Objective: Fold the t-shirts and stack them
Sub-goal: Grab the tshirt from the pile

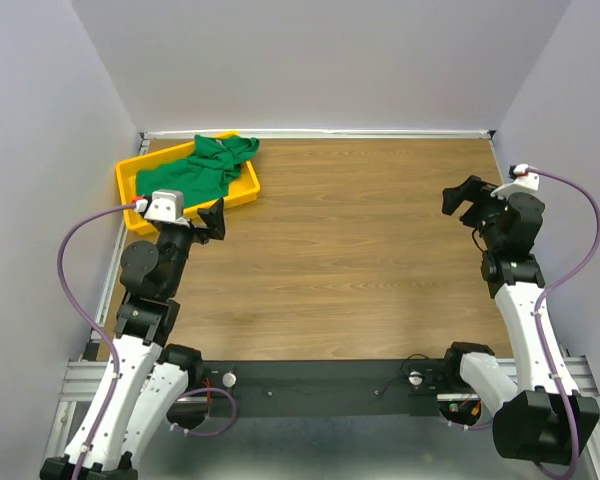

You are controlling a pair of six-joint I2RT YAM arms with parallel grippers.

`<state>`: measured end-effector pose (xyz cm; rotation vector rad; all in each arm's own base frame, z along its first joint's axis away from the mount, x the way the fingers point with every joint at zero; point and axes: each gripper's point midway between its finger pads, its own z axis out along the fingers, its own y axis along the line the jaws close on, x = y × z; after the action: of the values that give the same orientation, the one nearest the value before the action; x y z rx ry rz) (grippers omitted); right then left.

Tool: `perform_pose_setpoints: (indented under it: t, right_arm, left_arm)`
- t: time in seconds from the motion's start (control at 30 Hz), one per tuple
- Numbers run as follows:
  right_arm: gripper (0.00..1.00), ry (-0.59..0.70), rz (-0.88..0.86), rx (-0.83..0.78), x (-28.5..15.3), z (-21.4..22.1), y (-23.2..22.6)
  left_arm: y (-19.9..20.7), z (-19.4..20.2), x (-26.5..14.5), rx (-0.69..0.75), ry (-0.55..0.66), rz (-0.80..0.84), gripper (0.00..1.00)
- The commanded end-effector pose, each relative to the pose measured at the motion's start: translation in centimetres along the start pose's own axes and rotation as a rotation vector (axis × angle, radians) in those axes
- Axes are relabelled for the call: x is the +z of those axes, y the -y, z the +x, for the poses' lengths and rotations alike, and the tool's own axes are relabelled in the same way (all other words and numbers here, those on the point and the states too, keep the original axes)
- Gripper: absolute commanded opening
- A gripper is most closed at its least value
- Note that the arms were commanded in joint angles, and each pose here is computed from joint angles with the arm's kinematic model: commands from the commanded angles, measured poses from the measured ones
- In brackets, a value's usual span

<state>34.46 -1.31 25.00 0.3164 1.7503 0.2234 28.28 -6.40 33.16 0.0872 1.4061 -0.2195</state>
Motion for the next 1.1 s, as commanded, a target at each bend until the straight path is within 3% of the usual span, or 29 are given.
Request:
perform_pose_setpoints:
  t: [0.0,0.13,0.33,0.47,0.7,0.77,0.8,0.83,0.9,0.93,1.0,1.03,1.07]
  right_arm:
    - [1.00,-0.035,-0.169,-0.081,-0.4,0.2,-2.7]
    - [1.00,-0.102,-0.449,-0.246,-1.6,3.0,-6.0]
    - [1.00,-0.101,-0.534,-0.342,-2.8,4.0,-6.8]
    - [1.00,-0.130,-0.736,-0.392,-5.0,5.9,-8.9]
    - [1.00,-0.142,-0.736,-0.377,-5.0,5.9,-9.0]
    - [1.00,-0.145,-0.752,-0.375,-5.2,6.1,-9.2]
    - [1.00,-0.148,-0.764,-0.375,-5.4,6.2,-9.3]
    - [1.00,-0.143,-0.772,-0.380,-5.6,6.2,-9.4]
    - [1.00,-0.136,-0.787,-0.387,-5.9,6.1,-9.6]
    - [1.00,-0.137,-0.789,-0.385,-5.9,6.1,-9.7]
    - [1.00,-0.138,-0.792,-0.382,-6.0,6.1,-9.7]
    - [1.00,-0.139,-0.791,-0.381,-6.0,6.1,-9.7]
    - [1.00,-0.139,-0.791,-0.379,-6.0,6.1,-9.7]
  left_arm:
    - [0.3,-1.1,0.5,-0.006,0.017,0.037,0.98]
    - [-0.3,0.3,1.7,-0.037,-0.028,0.059,0.98]
    - [-3.2,3.0,3.8,-0.133,-0.105,0.007,0.98]
    - [-6.4,5.3,6.4,-0.183,-0.202,-0.085,0.98]
    - [-9.4,6.1,10.3,-0.163,-0.226,-0.176,0.98]
    - [-10.5,8.8,12.3,-0.185,-0.296,-0.198,0.98]
    - [-10.5,7.8,13.8,-0.195,-0.280,-0.190,0.96]
    - [-11.0,10.7,14.9,-0.219,-0.354,-0.197,0.95]
    - [-11.5,10.2,17.3,-0.252,-0.359,-0.201,0.90]
    - [-12.0,12.6,18.3,-0.274,-0.412,-0.212,0.89]
    - [-12.4,11.7,20.8,-0.296,-0.392,-0.211,0.87]
    - [-13.0,14.1,21.4,-0.315,-0.448,-0.229,0.86]
    - [-13.3,12.9,23.0,-0.315,-0.421,-0.226,0.83]
